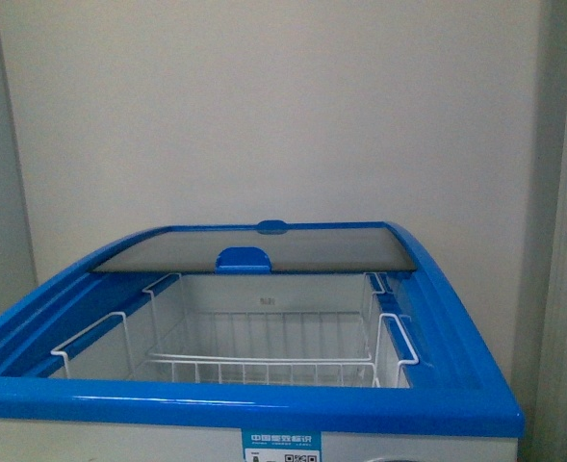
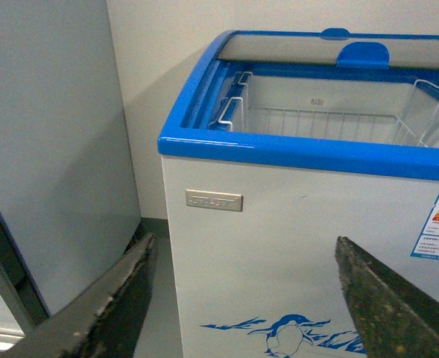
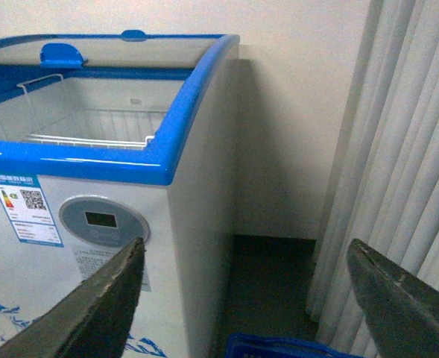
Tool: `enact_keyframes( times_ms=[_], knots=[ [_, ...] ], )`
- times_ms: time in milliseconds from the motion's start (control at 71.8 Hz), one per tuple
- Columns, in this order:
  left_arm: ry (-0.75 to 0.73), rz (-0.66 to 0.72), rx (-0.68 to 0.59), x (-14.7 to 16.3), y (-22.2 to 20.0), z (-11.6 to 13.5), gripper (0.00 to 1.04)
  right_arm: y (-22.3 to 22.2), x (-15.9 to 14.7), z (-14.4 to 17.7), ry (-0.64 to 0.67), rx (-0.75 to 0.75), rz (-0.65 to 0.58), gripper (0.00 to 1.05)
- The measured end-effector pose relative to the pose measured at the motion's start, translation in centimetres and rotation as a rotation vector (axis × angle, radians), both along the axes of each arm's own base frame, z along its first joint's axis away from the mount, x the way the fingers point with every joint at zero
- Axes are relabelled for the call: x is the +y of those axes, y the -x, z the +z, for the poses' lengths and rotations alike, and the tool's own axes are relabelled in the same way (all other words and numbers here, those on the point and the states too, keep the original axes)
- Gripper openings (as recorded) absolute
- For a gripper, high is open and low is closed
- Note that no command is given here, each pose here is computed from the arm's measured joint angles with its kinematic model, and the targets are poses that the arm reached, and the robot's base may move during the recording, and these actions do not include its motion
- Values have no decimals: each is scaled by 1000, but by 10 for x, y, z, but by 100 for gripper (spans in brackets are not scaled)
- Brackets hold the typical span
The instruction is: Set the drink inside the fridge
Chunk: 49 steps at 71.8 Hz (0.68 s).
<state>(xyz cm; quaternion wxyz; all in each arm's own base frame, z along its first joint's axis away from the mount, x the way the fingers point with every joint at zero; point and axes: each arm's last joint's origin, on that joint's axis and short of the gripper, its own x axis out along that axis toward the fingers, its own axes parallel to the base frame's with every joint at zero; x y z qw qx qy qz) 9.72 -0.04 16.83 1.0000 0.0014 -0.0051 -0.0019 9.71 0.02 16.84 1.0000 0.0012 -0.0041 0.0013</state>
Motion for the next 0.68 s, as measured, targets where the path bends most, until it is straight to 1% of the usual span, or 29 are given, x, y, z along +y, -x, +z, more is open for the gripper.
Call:
enact_keyframes(
  times_ms=[28, 56, 111, 682],
  knots=[
    [0, 0, 0, 0, 0, 0, 97, 0, 0, 0, 0, 0, 0, 97],
    [0, 0, 0, 0, 0, 0, 98, 0, 0, 0, 0, 0, 0, 98],
    [0, 0, 0, 0, 0, 0, 96, 0, 0, 0, 0, 0, 0, 97],
    [0, 0, 0, 0, 0, 0, 97, 0, 0, 0, 0, 0, 0, 97]
  ],
)
